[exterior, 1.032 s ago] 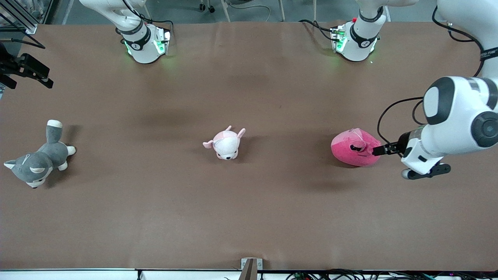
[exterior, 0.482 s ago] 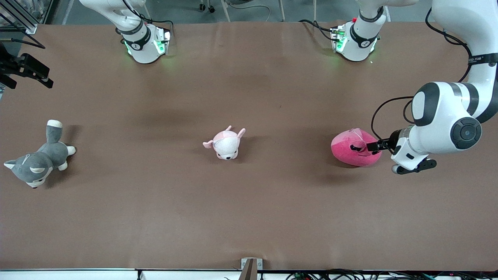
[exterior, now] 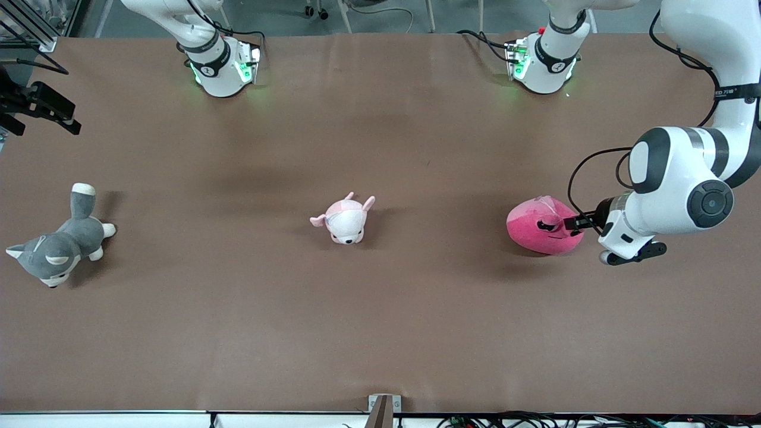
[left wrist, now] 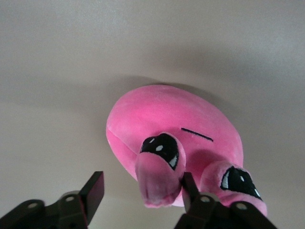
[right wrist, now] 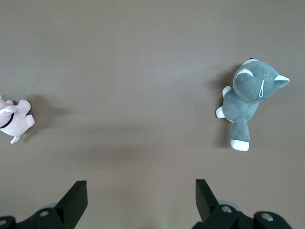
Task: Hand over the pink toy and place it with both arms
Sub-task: 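Reach the left gripper down to the hot-pink plush and grasp it, then lift the pink plush with the left gripper toward the table's middle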
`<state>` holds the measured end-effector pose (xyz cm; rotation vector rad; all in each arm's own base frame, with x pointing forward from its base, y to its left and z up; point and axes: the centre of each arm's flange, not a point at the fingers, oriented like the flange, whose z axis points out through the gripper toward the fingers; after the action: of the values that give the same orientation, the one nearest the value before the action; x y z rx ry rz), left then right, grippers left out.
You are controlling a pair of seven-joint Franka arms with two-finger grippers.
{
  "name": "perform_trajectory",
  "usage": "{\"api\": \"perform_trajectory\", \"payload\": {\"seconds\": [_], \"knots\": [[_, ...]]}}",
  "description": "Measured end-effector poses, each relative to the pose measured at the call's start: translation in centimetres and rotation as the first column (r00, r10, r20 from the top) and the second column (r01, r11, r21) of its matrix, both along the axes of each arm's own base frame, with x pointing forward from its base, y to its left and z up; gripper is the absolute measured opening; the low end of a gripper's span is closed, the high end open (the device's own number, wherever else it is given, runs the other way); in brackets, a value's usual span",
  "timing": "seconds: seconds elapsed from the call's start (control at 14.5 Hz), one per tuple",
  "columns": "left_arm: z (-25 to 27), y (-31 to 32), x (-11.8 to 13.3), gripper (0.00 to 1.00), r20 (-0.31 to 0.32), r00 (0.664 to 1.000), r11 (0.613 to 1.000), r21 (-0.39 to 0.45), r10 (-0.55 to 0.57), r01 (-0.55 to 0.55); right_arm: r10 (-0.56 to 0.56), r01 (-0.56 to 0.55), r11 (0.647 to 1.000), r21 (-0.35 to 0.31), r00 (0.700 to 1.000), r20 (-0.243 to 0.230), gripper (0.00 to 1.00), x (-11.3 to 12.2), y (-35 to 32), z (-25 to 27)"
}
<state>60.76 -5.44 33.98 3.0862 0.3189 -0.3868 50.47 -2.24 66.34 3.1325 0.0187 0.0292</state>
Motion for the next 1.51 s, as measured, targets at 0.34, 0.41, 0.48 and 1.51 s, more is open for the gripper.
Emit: {"api": "perform_trajectory", "payload": {"seconds": [0.34, 0.41, 0.48, 1.51], "knots": [[-0.4, -0.3, 0.1, 0.34, 0.018, 1.000, 1.000, 0.004, 0.019, -0.019, 0.000, 0.000, 1.000, 0.000, 1.000, -0.005, 1.00, -0.1, 0.0, 0.0], [-0.4, -0.4, 0.1, 0.21, 0.018, 0.999, 0.999, 0.009, 0.041, -0.041, 0.000, 0.000, 1.000, 0.000, 1.000, -0.005, 1.00, -0.1, 0.0, 0.0], [-0.4, -0.6, 0.1, 0.13, 0.019, 0.998, 0.998, 0.014, 0.061, -0.061, 0.000, 0.000, 1.000, 0.000, 1.000, -0.005, 1.00, -0.1, 0.0, 0.0], [21.6, -20.0, -3.4, 0.11, 0.060, 0.972, 0.974, -0.050, 0.225, -0.222, -0.015, 0.015, 1.000, -0.002, 0.999, -0.030, 1.00, 0.5, -0.8, -1.2]]}}
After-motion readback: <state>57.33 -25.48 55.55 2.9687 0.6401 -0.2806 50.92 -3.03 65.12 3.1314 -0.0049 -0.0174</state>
